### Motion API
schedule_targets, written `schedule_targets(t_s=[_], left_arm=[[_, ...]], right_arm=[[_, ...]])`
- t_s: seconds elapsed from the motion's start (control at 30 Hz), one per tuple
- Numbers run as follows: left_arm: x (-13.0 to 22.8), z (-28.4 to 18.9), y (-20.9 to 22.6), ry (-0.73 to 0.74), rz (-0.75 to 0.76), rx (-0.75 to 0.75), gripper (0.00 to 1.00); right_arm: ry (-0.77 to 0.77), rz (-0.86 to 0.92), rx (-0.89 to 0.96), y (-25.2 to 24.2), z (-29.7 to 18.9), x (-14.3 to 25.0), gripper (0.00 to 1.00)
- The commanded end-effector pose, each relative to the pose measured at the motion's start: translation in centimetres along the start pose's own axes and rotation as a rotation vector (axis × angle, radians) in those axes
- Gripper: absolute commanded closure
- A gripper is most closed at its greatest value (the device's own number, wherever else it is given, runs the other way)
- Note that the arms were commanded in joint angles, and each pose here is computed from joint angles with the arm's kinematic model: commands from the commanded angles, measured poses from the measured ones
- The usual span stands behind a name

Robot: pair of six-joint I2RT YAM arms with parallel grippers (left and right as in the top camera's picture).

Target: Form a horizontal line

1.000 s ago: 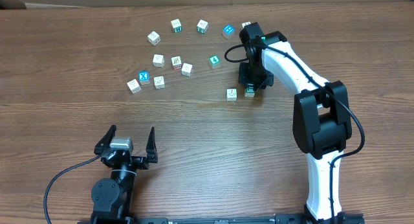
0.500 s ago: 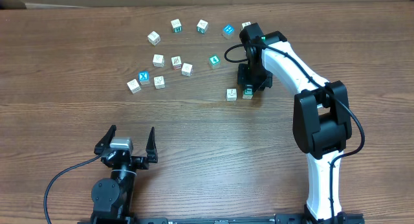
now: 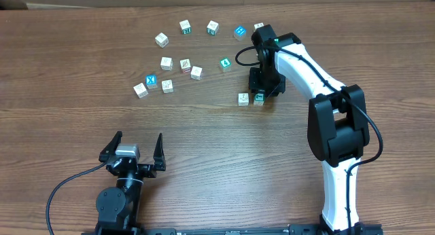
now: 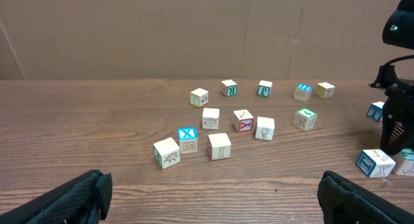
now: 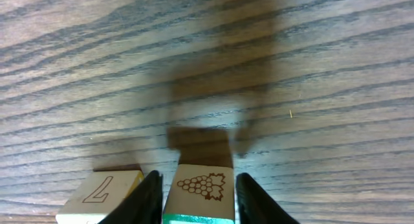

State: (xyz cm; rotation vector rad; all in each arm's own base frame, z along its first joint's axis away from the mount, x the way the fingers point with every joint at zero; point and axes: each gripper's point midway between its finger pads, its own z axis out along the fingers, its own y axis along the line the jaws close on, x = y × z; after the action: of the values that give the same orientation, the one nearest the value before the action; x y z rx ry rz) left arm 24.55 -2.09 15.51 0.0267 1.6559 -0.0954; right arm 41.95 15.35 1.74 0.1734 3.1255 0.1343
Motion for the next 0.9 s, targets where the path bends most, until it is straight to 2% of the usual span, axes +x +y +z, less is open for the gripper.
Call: schedule_targets(t_s=[0.0, 0.17, 0.5, 0.7, 0.87], left_arm=[[-0.1, 0.0, 0.0, -0.009, 0.019, -0.002, 0.00], [-0.1, 0.0, 0.0, -0.010, 0.019, -0.002, 0.00], [-0.1, 0.0, 0.0, -0.009, 0.019, -0.002, 0.00], [-0.1, 0.0, 0.0, -0.009, 0.019, -0.002, 0.00], [-0.1, 0.0, 0.0, -0.009, 0.019, -0.002, 0.00]], right_arm=[[0.007, -0.011, -0.011, 0.4, 0.1, 0.3, 0.60], [-0.006, -0.012, -0.018, 0.5, 0.1, 0.0, 0.55], [-0.153, 0.010, 0.003, 0.0, -0.2, -3.6, 0.55], [-0.182, 0.112, 0.037, -2.1, -0.4, -4.7, 0.60], [-0.143, 0.141, 0.053, -3.4, -0.3, -4.1, 0.68]])
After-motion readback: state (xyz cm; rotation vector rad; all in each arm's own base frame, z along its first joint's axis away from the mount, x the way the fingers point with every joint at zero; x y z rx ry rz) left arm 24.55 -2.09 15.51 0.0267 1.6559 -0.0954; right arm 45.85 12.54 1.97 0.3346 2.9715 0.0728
